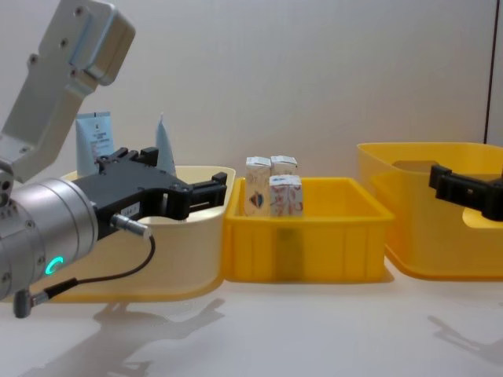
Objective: Bimanual collaborative sorting of washing and personal care products
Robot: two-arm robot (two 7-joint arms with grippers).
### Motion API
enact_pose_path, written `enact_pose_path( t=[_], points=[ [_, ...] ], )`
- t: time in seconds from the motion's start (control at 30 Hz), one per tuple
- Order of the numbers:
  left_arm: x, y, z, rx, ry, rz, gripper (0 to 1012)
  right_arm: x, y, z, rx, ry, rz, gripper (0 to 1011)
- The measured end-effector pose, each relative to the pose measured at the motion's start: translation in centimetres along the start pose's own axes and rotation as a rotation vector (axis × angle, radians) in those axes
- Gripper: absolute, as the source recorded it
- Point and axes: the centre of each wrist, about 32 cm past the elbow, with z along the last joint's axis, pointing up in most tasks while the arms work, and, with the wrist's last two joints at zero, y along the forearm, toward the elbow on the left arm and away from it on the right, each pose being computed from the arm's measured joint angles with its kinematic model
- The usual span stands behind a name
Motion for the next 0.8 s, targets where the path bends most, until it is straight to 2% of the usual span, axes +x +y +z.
enact_pose_path(
  t=[0.8],
  points=[
    [0.00, 0.00, 0.00, 0.000, 0.000, 0.000, 1000, 0.00, 0.00, 0.00, 0.000, 0.000, 0.000, 1001]
  ],
)
